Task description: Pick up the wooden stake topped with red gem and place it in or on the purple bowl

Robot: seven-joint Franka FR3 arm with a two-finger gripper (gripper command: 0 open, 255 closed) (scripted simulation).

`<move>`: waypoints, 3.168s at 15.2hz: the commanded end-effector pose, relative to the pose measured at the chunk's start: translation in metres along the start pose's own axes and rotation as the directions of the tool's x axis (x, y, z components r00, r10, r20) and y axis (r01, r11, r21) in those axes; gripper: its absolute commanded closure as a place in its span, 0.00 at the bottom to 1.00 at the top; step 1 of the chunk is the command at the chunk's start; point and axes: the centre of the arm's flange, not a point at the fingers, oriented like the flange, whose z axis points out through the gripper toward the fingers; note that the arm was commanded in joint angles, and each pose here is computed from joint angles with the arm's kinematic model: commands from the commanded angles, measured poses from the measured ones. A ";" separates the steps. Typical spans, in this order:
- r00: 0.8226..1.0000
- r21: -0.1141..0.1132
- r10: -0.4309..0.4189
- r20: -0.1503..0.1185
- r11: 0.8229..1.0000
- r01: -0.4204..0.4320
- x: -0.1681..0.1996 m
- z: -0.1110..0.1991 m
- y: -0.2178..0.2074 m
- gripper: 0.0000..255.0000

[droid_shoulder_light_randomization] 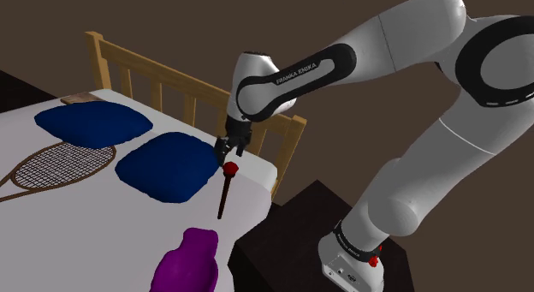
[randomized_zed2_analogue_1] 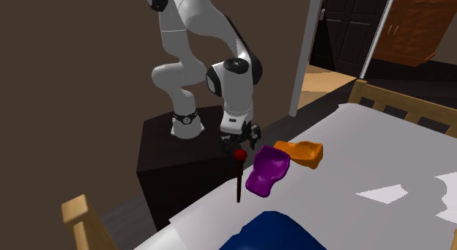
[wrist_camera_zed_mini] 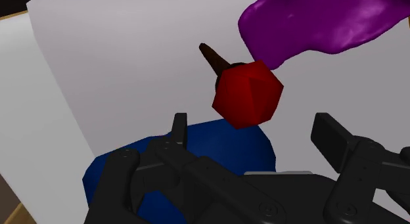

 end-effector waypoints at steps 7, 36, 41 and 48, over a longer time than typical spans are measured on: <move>1.000 0.000 0.000 -0.001 1.000 0.000 0.001 0.025 -0.001 0.00; 1.000 0.000 0.000 -0.001 1.000 0.000 -0.003 -0.053 -0.009 1.00; 1.000 0.000 0.000 -0.001 1.000 0.000 -0.004 -0.079 -0.012 1.00; 1.000 0.000 0.000 -0.001 1.000 0.000 -0.006 -0.116 -0.016 1.00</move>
